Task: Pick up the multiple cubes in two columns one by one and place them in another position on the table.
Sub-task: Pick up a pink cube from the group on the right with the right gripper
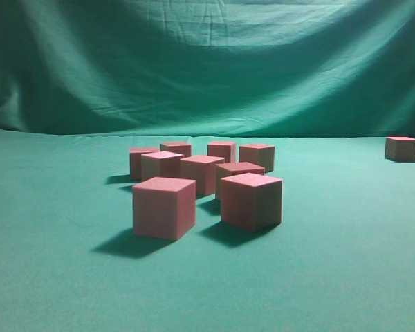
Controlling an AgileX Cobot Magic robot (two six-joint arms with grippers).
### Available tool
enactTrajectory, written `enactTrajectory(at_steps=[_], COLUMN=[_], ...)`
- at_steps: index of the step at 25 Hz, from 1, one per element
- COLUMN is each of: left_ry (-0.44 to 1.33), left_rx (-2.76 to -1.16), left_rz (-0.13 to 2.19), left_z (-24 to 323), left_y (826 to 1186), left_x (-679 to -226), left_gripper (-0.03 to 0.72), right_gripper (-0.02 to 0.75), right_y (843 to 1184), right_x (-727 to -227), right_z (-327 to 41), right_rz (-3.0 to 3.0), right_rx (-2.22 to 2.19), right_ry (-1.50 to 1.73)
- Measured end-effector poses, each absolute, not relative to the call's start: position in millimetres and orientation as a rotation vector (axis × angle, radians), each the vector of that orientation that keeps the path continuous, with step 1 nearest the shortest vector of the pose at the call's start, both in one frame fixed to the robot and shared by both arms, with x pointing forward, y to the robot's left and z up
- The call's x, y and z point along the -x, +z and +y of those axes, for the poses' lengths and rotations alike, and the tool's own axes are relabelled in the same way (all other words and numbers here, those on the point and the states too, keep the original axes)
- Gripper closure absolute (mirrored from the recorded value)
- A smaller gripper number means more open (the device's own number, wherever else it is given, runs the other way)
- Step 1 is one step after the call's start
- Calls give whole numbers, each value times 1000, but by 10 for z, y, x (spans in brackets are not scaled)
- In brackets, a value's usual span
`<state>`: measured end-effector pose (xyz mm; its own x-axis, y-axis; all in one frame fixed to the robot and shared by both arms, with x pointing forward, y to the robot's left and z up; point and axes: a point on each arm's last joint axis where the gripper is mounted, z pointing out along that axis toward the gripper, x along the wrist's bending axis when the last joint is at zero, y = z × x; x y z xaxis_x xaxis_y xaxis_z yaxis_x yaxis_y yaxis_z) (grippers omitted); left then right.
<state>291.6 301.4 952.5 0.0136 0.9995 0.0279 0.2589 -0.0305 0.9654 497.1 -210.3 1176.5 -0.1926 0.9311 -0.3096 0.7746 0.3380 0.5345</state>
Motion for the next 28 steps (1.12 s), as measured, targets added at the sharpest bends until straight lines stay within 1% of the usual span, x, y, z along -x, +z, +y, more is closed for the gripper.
enactTrajectory(at_steps=[4, 8, 13, 18, 28], left_ry=[1088, 1088, 1088, 1088, 1088], left_rx=[-1427, -1427, -1427, -1427, -1427], left_rz=[1378, 1378, 1378, 1378, 1378], left_z=[3014, 3014, 3014, 3014, 3014], left_y=[9525, 9525, 9525, 9525, 9525], left_x=[-2916, -2916, -2916, -2916, -2916], left_gripper=[688, 688, 688, 688, 688], right_gripper=[173, 173, 173, 173, 173], right_y=[11552, 11165, 10684, 10335, 9831], right_x=[-5317, -5638, -5999, -6284, -6631], right_z=[-2438, -2625, -2624, -2561, -2506], right_rz=[1958, 1965, 1991, 1982, 1964], right_rx=[-1678, -1899, -2007, -1997, -1931], right_ry=[341, 309, 322, 402, 493])
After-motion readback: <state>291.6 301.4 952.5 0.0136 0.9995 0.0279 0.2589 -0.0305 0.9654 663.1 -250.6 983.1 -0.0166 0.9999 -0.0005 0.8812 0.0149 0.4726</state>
